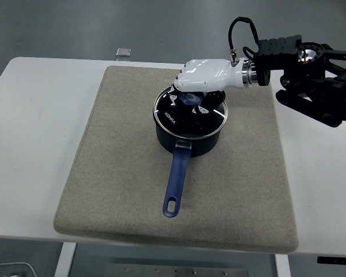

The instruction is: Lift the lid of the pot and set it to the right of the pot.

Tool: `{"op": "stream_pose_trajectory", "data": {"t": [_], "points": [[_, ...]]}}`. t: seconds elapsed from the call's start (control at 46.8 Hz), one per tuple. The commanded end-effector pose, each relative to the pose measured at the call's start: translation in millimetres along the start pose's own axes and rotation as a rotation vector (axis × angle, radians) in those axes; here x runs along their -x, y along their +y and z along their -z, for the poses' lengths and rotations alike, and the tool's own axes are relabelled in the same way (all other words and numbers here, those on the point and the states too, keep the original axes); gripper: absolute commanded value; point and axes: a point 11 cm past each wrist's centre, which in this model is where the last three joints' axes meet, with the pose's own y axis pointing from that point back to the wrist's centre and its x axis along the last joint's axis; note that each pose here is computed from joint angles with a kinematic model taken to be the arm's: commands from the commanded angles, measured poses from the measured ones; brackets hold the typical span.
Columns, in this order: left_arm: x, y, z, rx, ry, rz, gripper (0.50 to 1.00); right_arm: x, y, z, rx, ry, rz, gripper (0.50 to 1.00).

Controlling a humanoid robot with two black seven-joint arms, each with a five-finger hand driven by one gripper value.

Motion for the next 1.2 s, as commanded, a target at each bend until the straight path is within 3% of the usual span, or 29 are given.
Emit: {"op": "stream_pose_trajectory", "data": {"t": [0.0, 0.577, 0.684, 0.791, 0.812, 1.175], "points": [[0.9, 0.0, -0.1, 0.0, 0.0, 0.003, 1.0, -2.3, 0.2, -0.2, 0.001, 0.002, -0.003, 0.5], [0.9, 0.0, -0.1, 0.0, 0.0, 0.003, 1.0, -3.4, -2.2, 4.4, -0.014, -0.017, -0.009, 0.5], [-0.1, 0.0, 0.0, 0.0, -0.001, 0.0, 1.0, -1.7, -2.8, 5.5, -0.017, -0.028, -0.011, 0.655], [-0.2, 0.0, 0.0, 0.0, -0.001, 0.0, 1.0, -2.6, -4.3, 6.8, -0.021, -0.029, -0.002, 0.88], [-0.2, 0.0, 0.0, 0.0, -0.001, 0.0, 1.0, -3.1, -4.3, 6.8, -0.021, -0.029, 0.0, 0.901], [0.9, 0.0, -0.1, 0.0, 0.0, 0.003, 1.0, -3.4, -4.7, 8.8, -0.028, -0.004, 0.01, 0.903]]}}
